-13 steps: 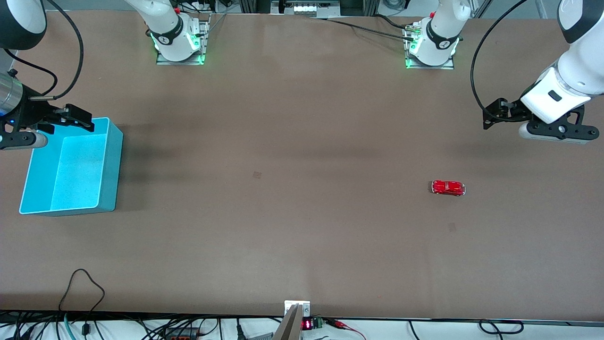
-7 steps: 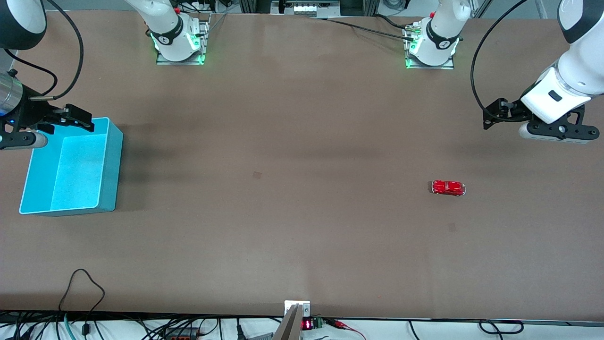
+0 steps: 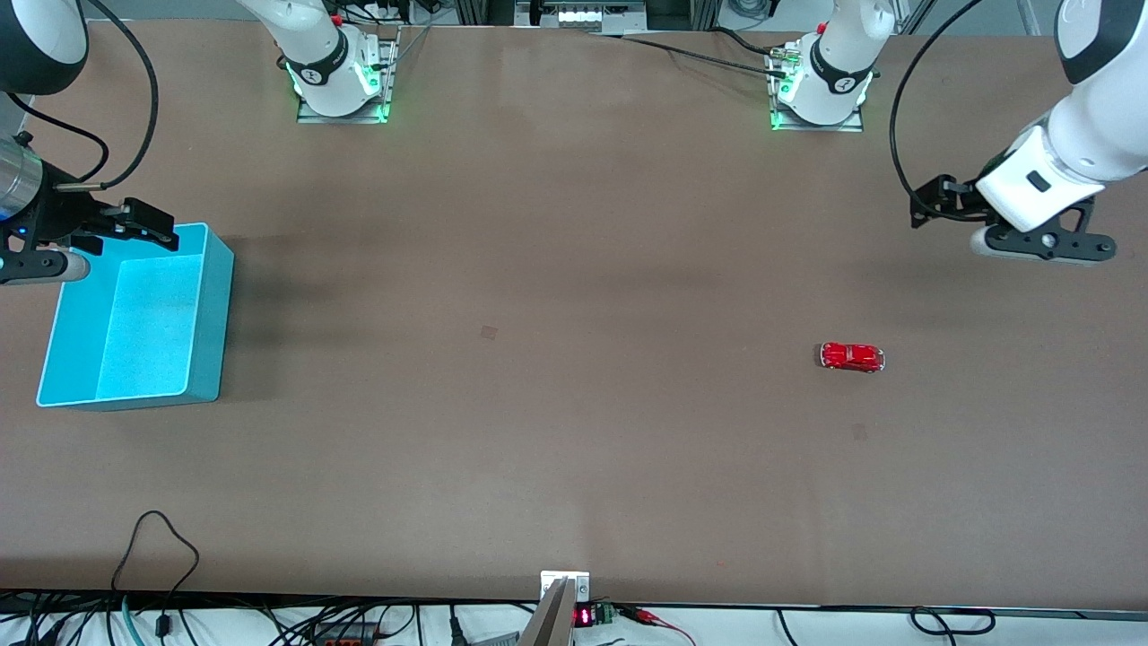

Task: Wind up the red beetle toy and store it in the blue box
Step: 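Lower the left gripper over the red beetle toy car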

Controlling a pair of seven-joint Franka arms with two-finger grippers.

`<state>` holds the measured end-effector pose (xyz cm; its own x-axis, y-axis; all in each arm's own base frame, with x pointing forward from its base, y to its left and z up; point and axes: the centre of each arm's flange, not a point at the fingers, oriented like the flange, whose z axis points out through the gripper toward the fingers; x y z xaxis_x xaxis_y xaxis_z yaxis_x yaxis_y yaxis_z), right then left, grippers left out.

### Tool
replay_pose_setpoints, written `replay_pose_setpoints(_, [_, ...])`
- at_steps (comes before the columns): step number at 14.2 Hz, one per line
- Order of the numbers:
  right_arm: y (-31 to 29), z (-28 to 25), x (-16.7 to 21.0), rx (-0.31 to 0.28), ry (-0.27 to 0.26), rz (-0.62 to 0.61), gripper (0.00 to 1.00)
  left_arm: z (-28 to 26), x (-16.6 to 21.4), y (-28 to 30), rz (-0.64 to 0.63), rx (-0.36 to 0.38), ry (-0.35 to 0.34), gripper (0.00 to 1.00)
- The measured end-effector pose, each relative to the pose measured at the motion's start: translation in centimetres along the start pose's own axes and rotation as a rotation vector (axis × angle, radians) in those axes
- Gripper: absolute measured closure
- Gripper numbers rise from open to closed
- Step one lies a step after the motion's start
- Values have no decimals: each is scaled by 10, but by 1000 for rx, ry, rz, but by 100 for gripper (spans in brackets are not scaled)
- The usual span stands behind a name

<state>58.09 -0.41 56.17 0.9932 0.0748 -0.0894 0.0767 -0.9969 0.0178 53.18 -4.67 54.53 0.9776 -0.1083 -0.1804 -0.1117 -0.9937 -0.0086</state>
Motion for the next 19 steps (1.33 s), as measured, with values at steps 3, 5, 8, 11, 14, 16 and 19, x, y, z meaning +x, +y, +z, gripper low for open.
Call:
replay_pose_setpoints(3, [0, 0, 0, 0, 3, 1, 0, 11, -5, 13, 29, 1, -83, 0])
replay_pose_setpoints(5, [1, -1, 1, 0, 6, 2, 0, 15, -7, 24, 121, 1, -111, 0])
replay_pose_setpoints(8, [2, -1, 1, -1, 9, 4, 0, 21, -3, 29, 380, -13, -126, 0])
replay_pose_setpoints(11, [3, -1, 1, -1, 9, 4, 0, 33, 10, 19, 653, -34, -112, 0])
replay_pose_setpoints(14, [3, 0, 1, -1, 9, 5, 0, 56, 30, -1, 862, -54, -96, 0])
replay_pose_setpoints(16, [3, 0, 1, -1, 9, 5, 0, 81, 44, -13, 991, -44, -107, 0])
replay_pose_setpoints(19, [3, 0, 1, -1, 9, 5, 0, 128, 70, -19, 1137, 29, -23, 0])
